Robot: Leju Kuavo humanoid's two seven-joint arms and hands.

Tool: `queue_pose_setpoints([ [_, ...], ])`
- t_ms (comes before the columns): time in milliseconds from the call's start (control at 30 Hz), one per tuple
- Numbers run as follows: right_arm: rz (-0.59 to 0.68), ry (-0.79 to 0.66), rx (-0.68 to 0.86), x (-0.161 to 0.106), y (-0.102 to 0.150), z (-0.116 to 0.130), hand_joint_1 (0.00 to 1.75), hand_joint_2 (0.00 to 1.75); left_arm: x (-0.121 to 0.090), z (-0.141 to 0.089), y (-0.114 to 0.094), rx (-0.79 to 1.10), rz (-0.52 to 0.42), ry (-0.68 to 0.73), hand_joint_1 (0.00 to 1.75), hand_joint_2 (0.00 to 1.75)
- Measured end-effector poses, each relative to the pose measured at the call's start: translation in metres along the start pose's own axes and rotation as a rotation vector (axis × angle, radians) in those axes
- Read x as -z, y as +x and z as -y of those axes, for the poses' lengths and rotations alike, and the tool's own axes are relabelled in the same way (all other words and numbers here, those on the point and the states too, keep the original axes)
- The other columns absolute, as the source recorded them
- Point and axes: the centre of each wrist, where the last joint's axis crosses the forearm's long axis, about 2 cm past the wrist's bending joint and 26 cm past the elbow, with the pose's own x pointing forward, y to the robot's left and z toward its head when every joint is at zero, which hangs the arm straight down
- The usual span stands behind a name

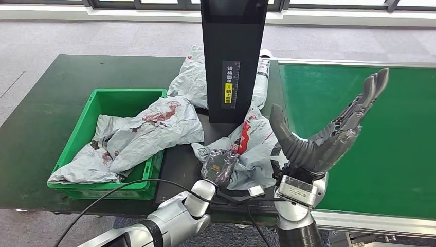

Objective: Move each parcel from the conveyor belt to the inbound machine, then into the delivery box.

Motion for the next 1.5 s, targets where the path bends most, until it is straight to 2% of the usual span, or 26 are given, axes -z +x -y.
queue_pose_setpoints([
  [67,0.005,0.004,-0.005,0.0,0.0,0.0,0.0,1.75,0.001,-0.005,0.005,0.075,0.075,0.081,1.75,1.75],
  [133,0.011,0.008,-0.01,0.0,0.0,0.0,0.0,1.75,0.005,-0.016,0.008,0.087,0.092,0.173,1.75,1.75],
  [300,0.013,0.012,-0.014,-0.001,0.001,0.0,0.0,1.75,0.019,-0.044,-0.003,0.002,-0.007,0.3,1.75,1.75],
  [533,0.014,0.012,-0.015,-0.001,0.001,0.0,0.0,1.75,0.022,-0.055,-0.012,-0.038,-0.059,0.352,1.75,1.75],
  [633,0.016,0.014,-0.017,-0.001,0.001,0.0,0.0,1.75,0.026,-0.067,-0.016,-0.058,-0.163,0.41,1.75,1.75],
  [733,0.016,0.014,-0.018,-0.001,0.001,0.0,0.0,1.75,0.037,-0.096,-0.029,-0.06,-0.237,0.534,1.75,1.75],
  [867,0.013,0.012,-0.017,-0.001,0.0,0.001,0.0,1.75,0.05,-0.133,-0.055,-0.023,-0.214,0.679,1.75,1.75],
  [1000,0.013,0.012,-0.021,-0.001,0.0,0.001,0.0,1.75,0.052,-0.158,-0.087,0.006,-0.229,0.778,1.75,1.75],
  [1167,0.01,0.011,-0.022,-0.001,-0.001,0.002,0.0,1.75,0.048,-0.173,-0.116,0.009,-0.292,0.839,1.75,1.75],
  [1500,0.002,0.004,-0.015,-0.001,-0.001,0.002,0.0,1.75,0.037,-0.178,-0.139,0.003,-0.349,0.869,1.75,1.75],
])
